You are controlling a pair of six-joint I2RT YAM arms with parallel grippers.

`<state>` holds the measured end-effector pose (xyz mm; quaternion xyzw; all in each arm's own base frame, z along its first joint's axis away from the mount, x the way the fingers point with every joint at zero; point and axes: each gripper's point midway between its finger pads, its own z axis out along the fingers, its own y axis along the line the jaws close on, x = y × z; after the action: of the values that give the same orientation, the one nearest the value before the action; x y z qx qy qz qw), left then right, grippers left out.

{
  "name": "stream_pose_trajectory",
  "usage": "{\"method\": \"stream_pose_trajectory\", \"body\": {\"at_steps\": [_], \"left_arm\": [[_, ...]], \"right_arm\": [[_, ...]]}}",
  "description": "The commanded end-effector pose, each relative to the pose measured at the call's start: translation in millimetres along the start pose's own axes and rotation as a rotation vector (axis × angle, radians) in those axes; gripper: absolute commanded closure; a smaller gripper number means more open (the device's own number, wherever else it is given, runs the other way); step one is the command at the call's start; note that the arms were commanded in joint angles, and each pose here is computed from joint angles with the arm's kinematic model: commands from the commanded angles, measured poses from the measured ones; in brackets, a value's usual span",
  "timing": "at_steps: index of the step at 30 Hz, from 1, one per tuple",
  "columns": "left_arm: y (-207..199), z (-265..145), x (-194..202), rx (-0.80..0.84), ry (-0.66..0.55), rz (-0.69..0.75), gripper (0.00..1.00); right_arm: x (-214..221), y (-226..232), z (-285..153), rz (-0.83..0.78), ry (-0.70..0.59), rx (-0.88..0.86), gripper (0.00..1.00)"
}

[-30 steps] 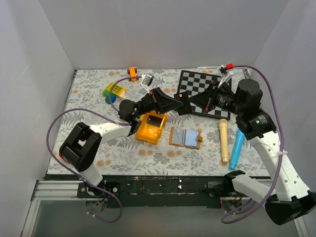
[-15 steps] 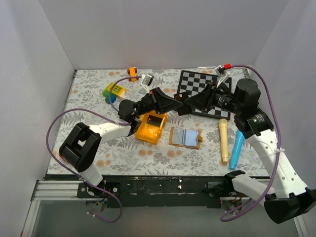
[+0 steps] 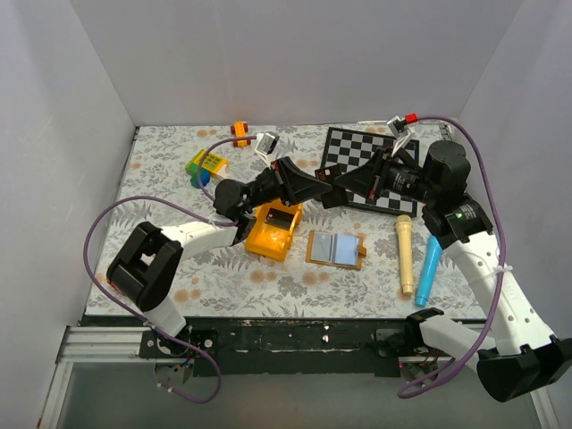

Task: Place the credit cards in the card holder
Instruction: Insert the credit card into the card slot.

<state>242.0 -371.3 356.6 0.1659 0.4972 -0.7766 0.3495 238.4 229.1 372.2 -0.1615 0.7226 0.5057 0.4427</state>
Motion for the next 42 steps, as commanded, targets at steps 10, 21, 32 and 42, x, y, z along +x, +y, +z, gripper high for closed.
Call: {"method": "stream_pose_trajectory", "body": {"at_steps": [10, 21, 32, 42], "left_arm": [[-77, -3, -17, 0.274, -0.051, 0.238, 0.4], [6, -58, -26, -0.193, 0.104, 0.217, 0.03], [126, -83, 50, -0.811, 0.448, 0.358, 0.21], [170, -100, 117, -0.87, 0.554, 0.296, 0.55]], "right_arm": [[-11, -9, -9, -0.04, -0.08, 0.079, 0.99], [20, -95, -63, -0.016, -0.069, 0.611, 0.99], [115, -175, -66, 0.24, -0.019, 0.755, 0.99], [138, -174, -30, 0.305, -0.073, 0.474, 0.99]]}}
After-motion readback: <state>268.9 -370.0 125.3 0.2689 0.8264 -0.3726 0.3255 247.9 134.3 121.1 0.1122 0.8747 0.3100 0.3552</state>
